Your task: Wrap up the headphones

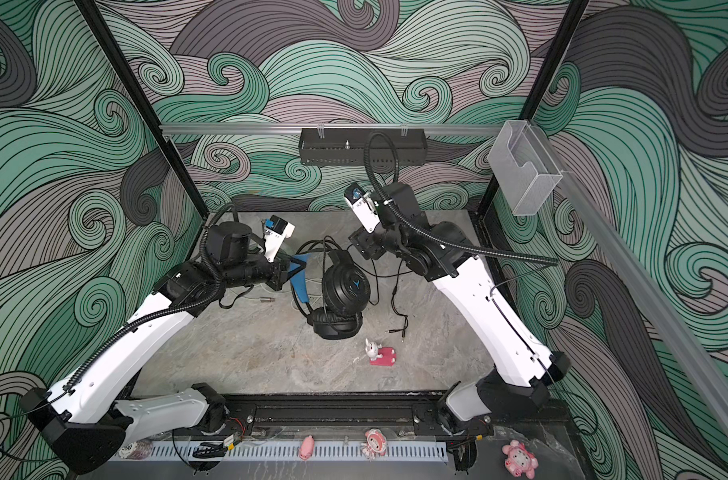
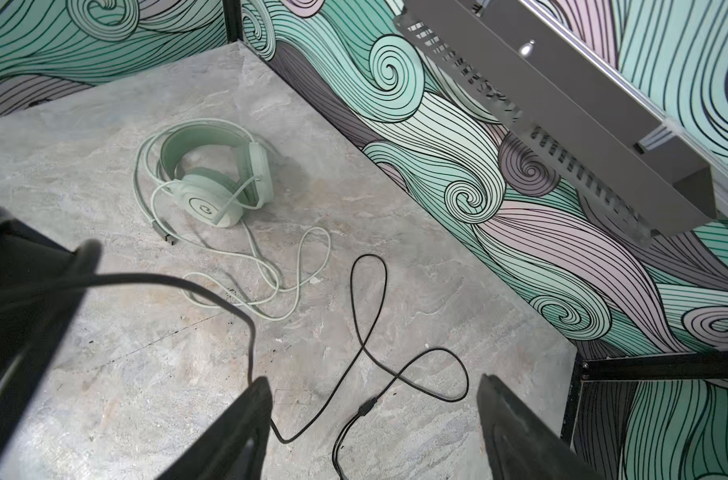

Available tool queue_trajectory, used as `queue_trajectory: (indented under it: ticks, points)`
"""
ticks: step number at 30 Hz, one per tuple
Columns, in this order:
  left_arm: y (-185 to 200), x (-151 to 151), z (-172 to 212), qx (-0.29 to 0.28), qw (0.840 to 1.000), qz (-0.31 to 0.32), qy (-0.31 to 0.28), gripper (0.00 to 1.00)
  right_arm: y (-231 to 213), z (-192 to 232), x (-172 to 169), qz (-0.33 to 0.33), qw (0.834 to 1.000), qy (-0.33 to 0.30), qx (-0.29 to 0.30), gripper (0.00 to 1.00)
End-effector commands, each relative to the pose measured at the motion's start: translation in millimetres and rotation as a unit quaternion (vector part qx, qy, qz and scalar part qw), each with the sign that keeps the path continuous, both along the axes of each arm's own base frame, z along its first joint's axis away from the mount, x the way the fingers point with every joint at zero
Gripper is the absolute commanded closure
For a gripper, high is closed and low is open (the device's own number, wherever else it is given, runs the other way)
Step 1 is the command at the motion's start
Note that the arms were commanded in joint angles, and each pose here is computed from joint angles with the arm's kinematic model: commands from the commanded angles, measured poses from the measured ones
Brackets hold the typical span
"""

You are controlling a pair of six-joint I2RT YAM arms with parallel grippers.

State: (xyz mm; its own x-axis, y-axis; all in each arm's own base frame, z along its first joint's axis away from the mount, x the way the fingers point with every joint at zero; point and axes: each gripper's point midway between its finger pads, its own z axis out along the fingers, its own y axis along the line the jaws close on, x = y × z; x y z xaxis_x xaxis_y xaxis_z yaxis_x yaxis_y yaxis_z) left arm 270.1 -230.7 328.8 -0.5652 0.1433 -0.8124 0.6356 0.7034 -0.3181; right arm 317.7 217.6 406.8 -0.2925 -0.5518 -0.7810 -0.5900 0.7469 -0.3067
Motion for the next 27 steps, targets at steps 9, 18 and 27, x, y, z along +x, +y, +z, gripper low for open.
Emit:
queue_trajectory:
  ticks: [9, 18, 27]
  points:
    - [25, 8, 101, -0.088, 0.989, 0.107, -0.061, 1.0, -27, 16, 0, -0.019, 0.986, 0.02, 0.167, 0.14]
    - [49, 6, 143, -0.096, 0.979, 0.172, -0.056, 1.0, 16, -44, -5, 0.121, 0.932, 0.05, 0.337, 0.13]
    - [56, 5, 160, -0.102, 0.974, 0.198, -0.037, 1.0, 58, -57, 5, 0.202, 0.889, 0.111, 0.396, 0.13]
